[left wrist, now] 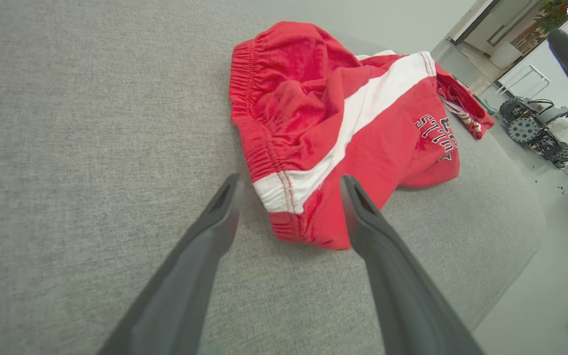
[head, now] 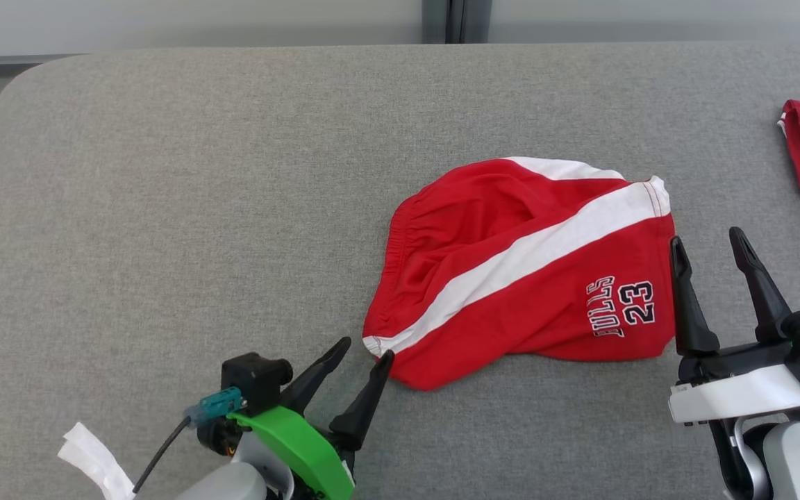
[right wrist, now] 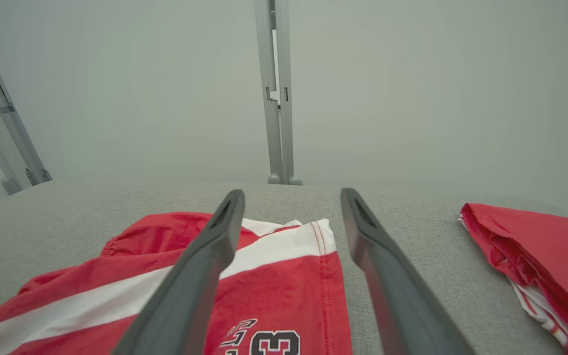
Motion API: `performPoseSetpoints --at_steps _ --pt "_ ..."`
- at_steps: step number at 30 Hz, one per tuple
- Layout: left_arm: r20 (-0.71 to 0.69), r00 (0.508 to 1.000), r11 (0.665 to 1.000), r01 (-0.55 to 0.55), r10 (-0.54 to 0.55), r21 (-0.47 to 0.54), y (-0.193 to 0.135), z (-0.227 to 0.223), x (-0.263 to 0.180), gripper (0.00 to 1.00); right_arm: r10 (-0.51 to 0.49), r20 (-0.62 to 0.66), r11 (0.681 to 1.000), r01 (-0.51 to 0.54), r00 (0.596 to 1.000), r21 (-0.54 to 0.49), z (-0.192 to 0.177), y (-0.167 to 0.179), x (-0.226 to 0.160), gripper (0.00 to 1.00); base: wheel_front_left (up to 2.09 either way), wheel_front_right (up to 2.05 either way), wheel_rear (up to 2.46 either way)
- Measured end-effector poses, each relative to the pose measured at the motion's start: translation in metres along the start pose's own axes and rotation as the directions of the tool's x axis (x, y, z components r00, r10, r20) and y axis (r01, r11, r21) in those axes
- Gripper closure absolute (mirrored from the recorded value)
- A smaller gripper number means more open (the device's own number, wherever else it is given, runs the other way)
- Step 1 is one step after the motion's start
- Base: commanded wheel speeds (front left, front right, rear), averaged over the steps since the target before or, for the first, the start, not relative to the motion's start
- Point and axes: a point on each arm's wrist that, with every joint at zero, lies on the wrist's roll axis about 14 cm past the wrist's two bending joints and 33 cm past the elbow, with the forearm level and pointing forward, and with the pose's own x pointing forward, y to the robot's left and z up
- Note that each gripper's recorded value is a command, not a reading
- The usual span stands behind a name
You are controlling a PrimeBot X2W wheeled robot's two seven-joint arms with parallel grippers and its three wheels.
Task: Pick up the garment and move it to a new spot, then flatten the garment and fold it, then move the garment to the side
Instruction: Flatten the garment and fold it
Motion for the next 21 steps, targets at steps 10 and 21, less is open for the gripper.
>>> performPoseSetpoints --at_steps 10,21 --pt "-0.068 0.996 0.998 -0.059 0.056 -0.035 0.018 -0.024 0.002 0.00 -0.034 -0.002 0.999 0.033 0.999 -0.014 0.003 -0.011 -0.011 0.00 0.00 0.00 0.00" --pt "-0.080 0.996 0.998 -0.048 0.045 -0.027 0.020 -0.028 0.024 0.00 -0.058 -0.013 0.998 0.058 0.998 -0.034 0.002 -0.023 -0.017 0.00 0.00 0.00 0.00"
